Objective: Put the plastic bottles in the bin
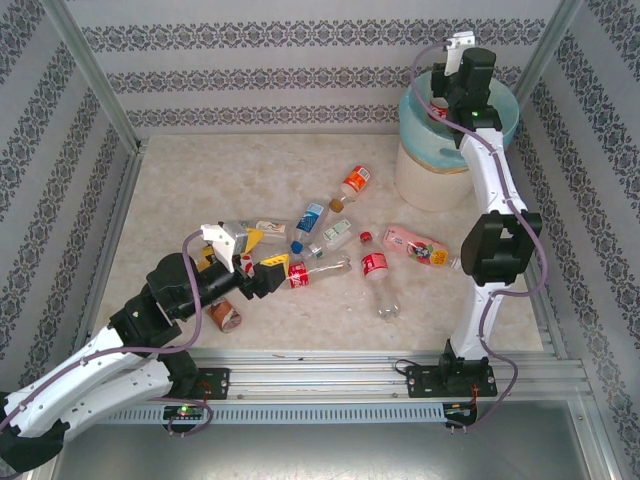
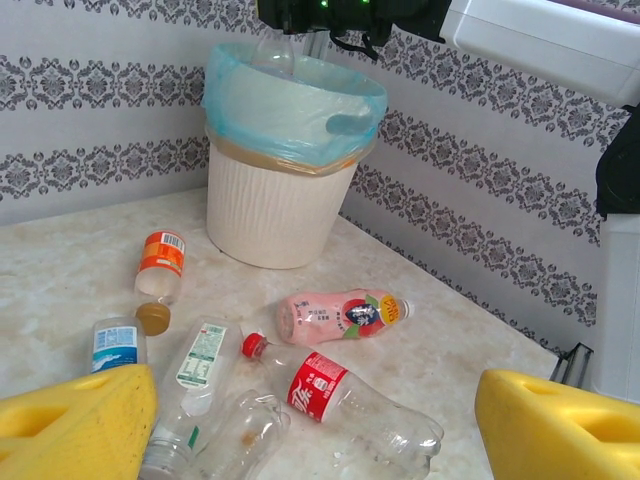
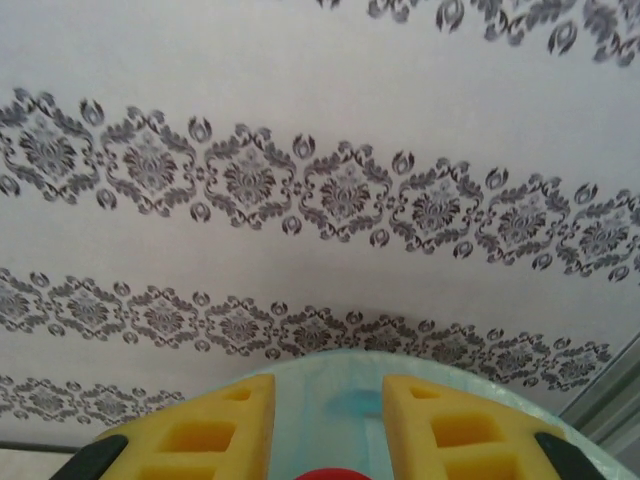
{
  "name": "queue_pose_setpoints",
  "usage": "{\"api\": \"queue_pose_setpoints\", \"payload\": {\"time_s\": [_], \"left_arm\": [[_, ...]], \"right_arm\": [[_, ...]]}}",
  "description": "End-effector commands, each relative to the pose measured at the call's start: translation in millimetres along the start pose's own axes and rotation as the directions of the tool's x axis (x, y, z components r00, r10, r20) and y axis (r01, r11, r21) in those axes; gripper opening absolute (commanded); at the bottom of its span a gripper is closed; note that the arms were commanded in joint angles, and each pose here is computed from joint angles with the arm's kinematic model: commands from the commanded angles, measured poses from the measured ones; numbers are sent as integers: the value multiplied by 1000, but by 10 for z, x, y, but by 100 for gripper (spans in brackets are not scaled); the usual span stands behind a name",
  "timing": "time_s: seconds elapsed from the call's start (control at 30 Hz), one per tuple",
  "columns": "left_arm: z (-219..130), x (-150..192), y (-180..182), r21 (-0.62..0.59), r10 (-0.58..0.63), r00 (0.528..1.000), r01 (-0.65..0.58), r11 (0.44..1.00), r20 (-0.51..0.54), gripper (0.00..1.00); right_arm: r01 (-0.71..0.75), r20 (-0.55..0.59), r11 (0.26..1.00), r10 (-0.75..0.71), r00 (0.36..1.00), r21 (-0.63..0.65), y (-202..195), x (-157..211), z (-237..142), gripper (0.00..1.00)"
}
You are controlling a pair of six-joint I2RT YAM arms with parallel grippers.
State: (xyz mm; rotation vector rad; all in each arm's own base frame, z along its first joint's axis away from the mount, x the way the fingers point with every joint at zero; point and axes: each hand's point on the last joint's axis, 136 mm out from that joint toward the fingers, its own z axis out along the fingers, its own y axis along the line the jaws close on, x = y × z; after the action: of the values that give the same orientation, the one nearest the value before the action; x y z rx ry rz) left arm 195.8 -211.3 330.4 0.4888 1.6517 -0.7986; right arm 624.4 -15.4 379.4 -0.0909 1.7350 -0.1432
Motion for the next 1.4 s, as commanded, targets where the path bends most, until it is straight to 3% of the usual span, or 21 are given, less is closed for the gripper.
{"api": "queue_pose_setpoints", "payload": {"time_s": [0.0, 0.27, 0.43, 0.57, 0.67, 0.8, 1.07, 1.23, 1.37], "left_arm": [[-3, 17, 28, -16, -13, 1000, 13, 1000, -4, 83], [16, 66, 54, -26, -22, 1000, 22, 999, -11, 83], [22, 77, 67, -32, -16, 1000, 16, 999, -12, 83], [39, 77, 68, -33, -16, 1000, 16, 999, -12, 83], [49, 74, 60, -30, -12, 1000, 12, 999, -17, 84], [53, 50, 73, -43, -5, 1000, 4, 999, -25, 84], [-58, 35, 346, -214, 3, 997, -19, 977, -74, 84], [-77, 253, 569, -338, -1, 975, -76, 938, -222, 84], [-1, 466, 626, -358, -9, 928, -134, 924, -371, 84]], "right_arm": [[-30, -63, 999, 29, 998, -23, 6, 361, 153, 3], [-118, -176, 992, 110, 978, -34, -56, 915, 306, 9], [-127, -212, 991, 117, 970, -36, -69, 1062, 335, 15], [-147, -216, 988, 133, 967, -48, -65, 1009, 282, 35], [-172, -159, 983, 159, 974, -69, -62, 704, 143, 48], [-204, -53, 977, 200, 978, -68, -143, 121, -145, 65], [-275, 114, 953, 290, 950, -127, -157, -793, -970, 70], [-306, 126, 928, 336, 933, -211, 120, -800, -1609, 69], [-330, 71, 899, 364, 929, -288, 495, -445, -2120, 69]]}}
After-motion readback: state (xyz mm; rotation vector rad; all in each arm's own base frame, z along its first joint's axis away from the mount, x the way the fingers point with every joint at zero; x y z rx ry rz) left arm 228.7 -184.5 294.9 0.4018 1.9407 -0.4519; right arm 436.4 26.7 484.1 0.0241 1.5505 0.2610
